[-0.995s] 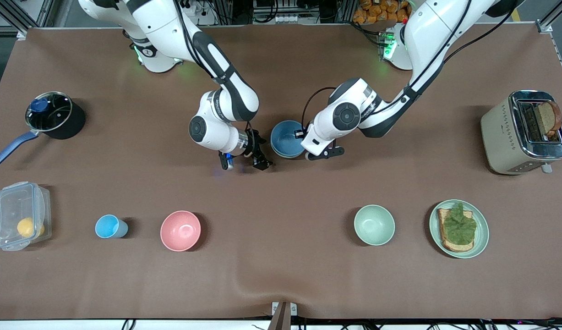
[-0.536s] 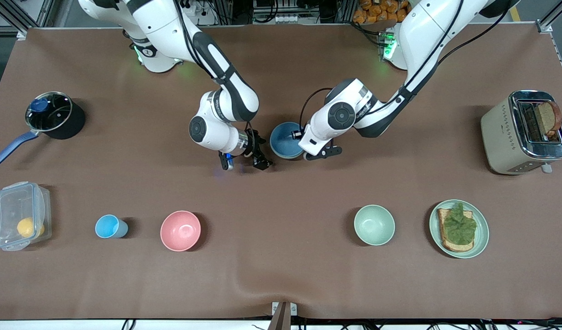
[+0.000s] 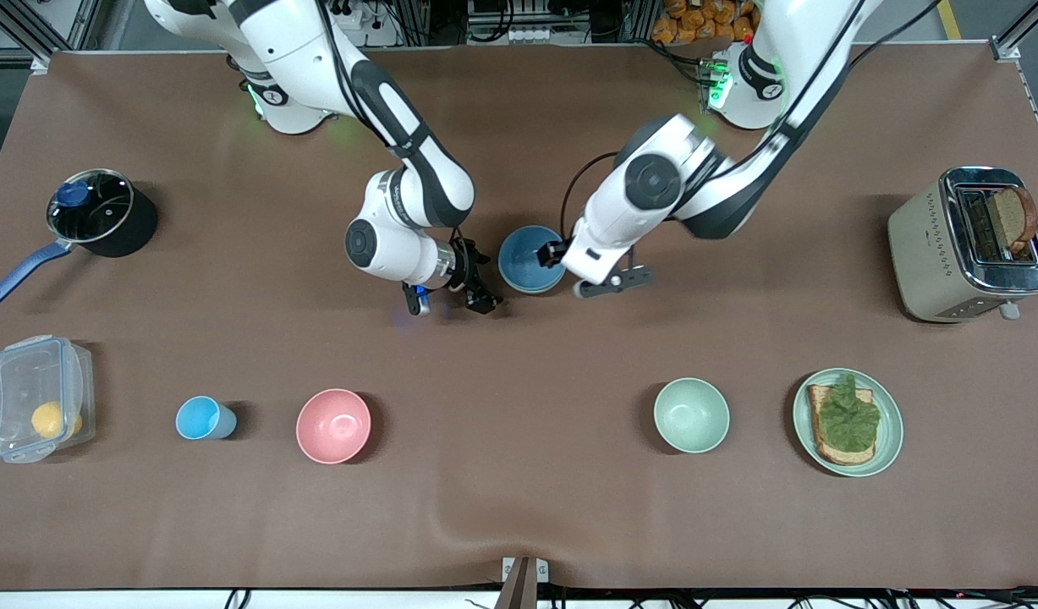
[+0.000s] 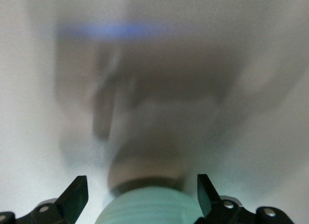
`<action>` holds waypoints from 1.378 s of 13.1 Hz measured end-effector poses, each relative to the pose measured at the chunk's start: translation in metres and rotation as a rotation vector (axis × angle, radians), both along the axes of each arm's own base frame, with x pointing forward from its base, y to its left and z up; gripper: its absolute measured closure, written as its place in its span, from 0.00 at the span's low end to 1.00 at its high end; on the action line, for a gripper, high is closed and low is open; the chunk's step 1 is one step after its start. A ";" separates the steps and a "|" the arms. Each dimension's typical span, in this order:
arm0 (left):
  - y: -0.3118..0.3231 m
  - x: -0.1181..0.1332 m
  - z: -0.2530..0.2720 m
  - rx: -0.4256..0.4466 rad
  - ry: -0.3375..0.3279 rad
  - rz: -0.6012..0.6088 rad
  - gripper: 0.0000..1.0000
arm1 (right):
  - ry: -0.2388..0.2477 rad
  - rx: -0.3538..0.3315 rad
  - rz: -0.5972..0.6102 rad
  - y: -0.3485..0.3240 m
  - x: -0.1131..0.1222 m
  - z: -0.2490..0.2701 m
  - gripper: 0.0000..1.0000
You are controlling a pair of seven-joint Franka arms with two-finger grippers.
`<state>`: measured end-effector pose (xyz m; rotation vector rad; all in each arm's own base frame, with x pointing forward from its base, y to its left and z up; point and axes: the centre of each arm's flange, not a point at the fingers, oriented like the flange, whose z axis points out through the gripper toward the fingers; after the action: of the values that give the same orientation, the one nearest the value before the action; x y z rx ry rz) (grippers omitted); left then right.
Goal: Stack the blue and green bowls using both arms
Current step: 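Release the green bowl with the right gripper while the left gripper withdraws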
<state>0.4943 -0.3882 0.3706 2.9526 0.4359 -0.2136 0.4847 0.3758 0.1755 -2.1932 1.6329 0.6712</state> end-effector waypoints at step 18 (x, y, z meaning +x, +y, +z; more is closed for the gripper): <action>0.309 0.086 0.275 0.161 -0.187 -0.050 0.00 | -0.067 -0.158 0.355 -0.271 0.134 0.219 0.00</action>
<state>0.5802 -0.0789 0.6455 3.1041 0.3704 0.0972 0.6185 0.1048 0.3944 -2.6231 1.3155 0.5663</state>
